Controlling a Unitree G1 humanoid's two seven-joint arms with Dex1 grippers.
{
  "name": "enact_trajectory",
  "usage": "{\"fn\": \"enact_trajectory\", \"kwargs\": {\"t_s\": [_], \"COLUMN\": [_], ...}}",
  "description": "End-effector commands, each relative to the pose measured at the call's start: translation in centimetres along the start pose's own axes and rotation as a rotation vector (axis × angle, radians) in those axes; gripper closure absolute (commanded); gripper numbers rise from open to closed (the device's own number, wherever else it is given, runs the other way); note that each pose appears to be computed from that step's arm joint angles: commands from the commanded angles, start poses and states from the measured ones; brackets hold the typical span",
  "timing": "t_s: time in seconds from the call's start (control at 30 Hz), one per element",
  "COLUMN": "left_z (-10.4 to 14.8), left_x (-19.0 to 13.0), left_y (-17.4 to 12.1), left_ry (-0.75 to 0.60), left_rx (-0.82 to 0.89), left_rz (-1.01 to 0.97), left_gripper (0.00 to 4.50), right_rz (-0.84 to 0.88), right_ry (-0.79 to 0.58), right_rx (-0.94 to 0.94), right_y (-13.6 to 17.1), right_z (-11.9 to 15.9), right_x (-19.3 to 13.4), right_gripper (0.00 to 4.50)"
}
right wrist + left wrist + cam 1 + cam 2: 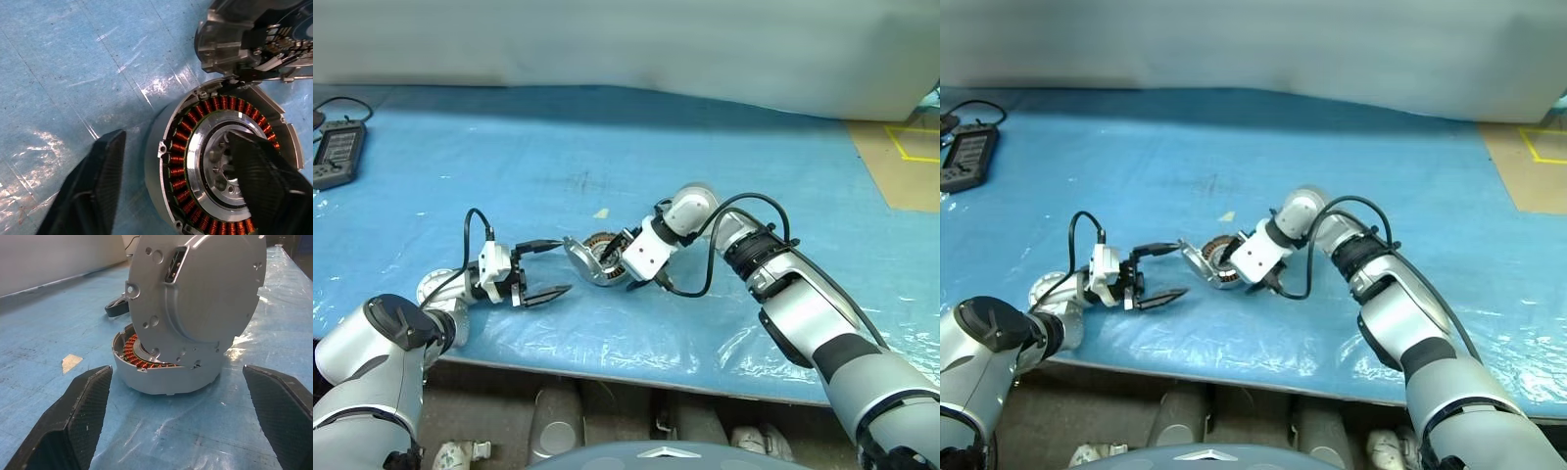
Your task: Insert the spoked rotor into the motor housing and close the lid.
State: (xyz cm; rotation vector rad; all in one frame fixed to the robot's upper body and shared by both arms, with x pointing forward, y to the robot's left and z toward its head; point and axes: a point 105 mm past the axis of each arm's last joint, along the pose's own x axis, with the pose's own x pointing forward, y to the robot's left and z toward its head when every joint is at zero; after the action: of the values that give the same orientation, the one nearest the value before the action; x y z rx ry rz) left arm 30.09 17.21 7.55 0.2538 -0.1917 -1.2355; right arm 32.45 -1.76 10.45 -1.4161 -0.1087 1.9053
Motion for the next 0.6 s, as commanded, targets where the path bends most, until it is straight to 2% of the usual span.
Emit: {"fn": "enact_trajectory", "kwargs": {"t_s": [0.03,0.27,0.37,0.47,0.6], "left_z": [0.2,0.1,0.0,-0.1,-0.1], "left_x": [-0.2,0.4,0.7,1.0,1.2], "left_y": [0.0,-0.1,-0.2,-0.2,-0.2], "left_ry": [-0.008,-0.009,-0.012,-0.015,-0.014], "left_rx": [0.006,0.007,0.006,0.003,-0.002], "left_rz": [0.014,0.013,0.014,0.014,0.015], "left_gripper": [0.00,0.00,0.00,0.00,0.00], "right_rz": [0.036,0.015,0.004,-0.026,-0.045], "right_ry": [0.005,-0.016,-0.016,-0.006,-0.004], "right_rx": [-0.005,0.024,0.042,0.042,0.063], "right_y": [0.8,1.5,1.8,1.9,2.0], "right_z": [-0.1,0.1,0.0,-0.2,-0.3], "right_x": [0.4,0.0,-0.3,-0.7,-1.0], "right_gripper": [2.11,2.11,2.70,3.47,3.47]}}
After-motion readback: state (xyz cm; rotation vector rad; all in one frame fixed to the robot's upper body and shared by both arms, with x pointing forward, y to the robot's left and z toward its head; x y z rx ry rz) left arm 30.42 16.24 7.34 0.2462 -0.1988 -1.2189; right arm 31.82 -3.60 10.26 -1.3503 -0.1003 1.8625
